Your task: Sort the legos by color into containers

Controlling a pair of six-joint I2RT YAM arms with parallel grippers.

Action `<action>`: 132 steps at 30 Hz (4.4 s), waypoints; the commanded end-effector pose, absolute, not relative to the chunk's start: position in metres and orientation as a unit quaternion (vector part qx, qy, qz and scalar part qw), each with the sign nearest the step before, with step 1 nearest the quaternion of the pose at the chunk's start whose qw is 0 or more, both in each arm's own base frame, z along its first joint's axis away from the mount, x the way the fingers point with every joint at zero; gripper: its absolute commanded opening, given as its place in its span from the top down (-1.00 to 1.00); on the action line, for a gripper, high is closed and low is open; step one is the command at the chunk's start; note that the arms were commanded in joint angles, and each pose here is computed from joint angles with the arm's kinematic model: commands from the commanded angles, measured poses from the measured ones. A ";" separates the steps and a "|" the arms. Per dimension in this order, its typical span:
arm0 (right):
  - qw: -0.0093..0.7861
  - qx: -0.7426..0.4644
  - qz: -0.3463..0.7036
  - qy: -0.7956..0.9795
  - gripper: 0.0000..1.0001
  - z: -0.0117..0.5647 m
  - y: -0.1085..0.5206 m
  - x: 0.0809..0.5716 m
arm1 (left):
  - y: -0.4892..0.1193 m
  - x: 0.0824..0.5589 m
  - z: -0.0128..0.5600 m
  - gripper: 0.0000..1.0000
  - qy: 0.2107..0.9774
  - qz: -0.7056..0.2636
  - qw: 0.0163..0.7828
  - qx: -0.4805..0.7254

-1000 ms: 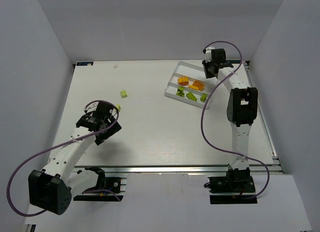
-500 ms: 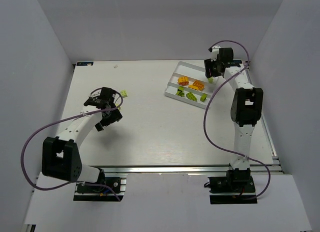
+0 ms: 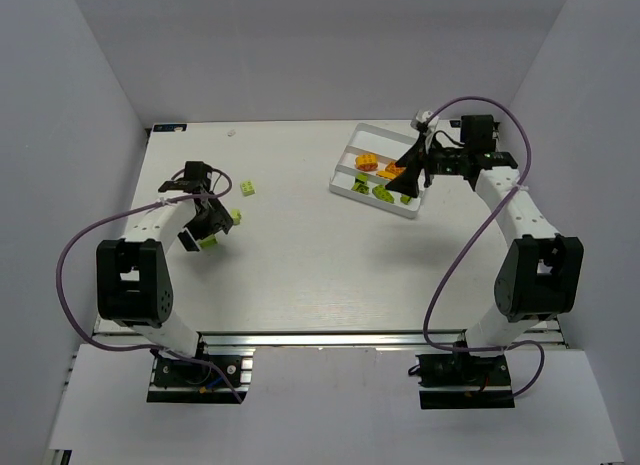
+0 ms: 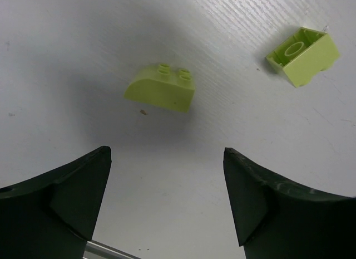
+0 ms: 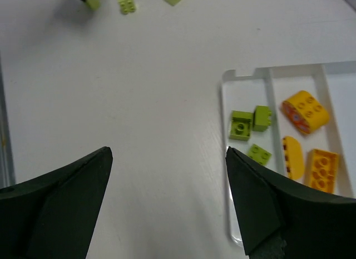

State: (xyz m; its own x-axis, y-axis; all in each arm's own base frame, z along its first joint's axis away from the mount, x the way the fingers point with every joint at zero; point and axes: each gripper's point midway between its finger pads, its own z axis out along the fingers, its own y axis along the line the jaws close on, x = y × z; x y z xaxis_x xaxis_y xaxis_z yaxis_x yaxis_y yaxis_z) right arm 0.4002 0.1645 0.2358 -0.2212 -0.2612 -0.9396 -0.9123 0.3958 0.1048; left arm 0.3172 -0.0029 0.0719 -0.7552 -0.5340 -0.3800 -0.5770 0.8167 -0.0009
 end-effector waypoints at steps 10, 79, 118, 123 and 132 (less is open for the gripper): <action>0.423 -0.451 0.415 0.667 -0.74 0.218 0.182 0.356 | -0.009 0.336 0.044 -0.82 0.908 0.006 0.157 -0.389; 0.403 -0.431 0.432 0.682 -0.72 0.195 0.188 0.319 | 0.138 0.454 0.053 -0.79 0.835 0.060 0.183 -0.515; 0.481 -0.230 0.258 0.806 1.00 0.214 0.136 0.379 | -0.155 0.479 0.189 1.00 0.854 -0.376 0.287 -0.216; 0.510 -0.159 0.203 0.820 1.00 0.223 0.113 0.393 | -0.252 0.509 0.221 1.00 0.846 -0.428 0.293 -0.126; 0.515 -0.153 0.197 0.820 1.00 0.222 0.107 0.382 | -0.347 0.588 0.213 1.00 0.797 -0.483 0.344 -0.117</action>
